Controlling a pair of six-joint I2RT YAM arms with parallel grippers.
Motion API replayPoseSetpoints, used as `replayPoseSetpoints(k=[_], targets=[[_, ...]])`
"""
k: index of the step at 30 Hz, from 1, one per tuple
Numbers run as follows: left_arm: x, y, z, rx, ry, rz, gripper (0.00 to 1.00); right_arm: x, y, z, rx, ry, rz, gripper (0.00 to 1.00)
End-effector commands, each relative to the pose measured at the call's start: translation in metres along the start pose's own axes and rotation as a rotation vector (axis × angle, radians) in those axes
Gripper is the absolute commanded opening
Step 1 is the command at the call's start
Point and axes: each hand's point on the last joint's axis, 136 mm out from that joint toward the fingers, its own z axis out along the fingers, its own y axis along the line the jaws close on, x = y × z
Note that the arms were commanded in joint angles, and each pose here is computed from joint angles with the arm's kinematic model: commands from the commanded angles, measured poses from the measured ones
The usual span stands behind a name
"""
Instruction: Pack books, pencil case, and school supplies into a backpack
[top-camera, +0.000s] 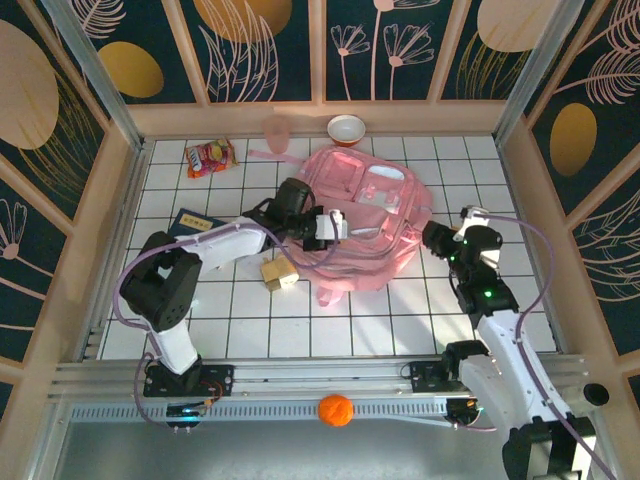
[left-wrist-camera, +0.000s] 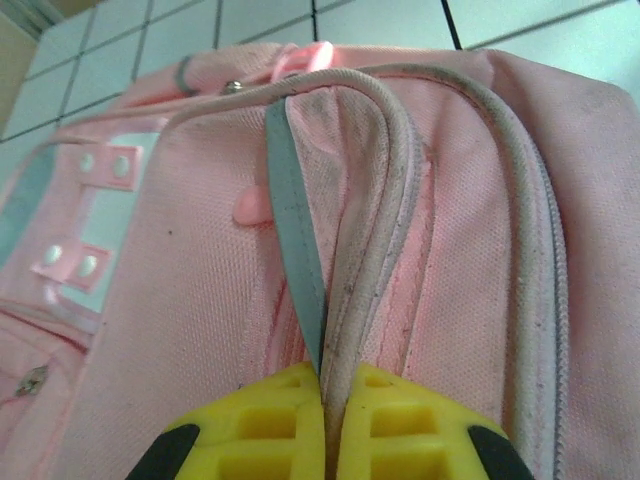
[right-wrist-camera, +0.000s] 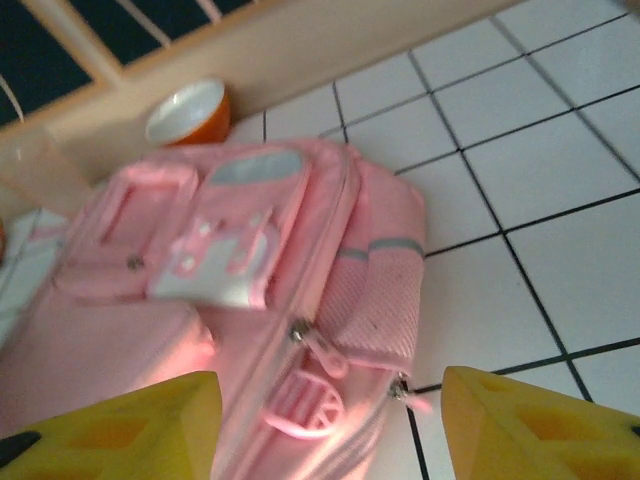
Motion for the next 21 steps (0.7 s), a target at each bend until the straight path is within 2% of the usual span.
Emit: replayPoseSetpoints(k=[1, 6, 10, 16, 21], targets=[[-0.06, 0.022, -0.041, -0.023, -0.166, 0.083, 0.0, 0.004, 0.017, 0.006, -0.121, -0.011, -0.198, 0.59], [-0.073, 0.038, -0.064, -0.031, -0.226, 0.065, 0.0, 0.015, 0.032, 0.005, -0.257, -0.036, -0.484, 0.54], [-0.079, 0.051, -0.079, -0.055, -0.252, 0.073, 0.0, 0.019, 0.027, 0.011, -0.291, -0.047, -0.533, 0.51], [-0.083, 0.067, -0.099, -0.077, -0.29, 0.075, 0.0, 0.049, 0.011, 0.032, -0.311, 0.098, -0.703, 0.5], [-0.087, 0.076, -0.104, -0.077, -0.311, 0.088, 0.0, 0.071, 0.003, 0.042, -0.393, 0.216, -0.813, 0.49]])
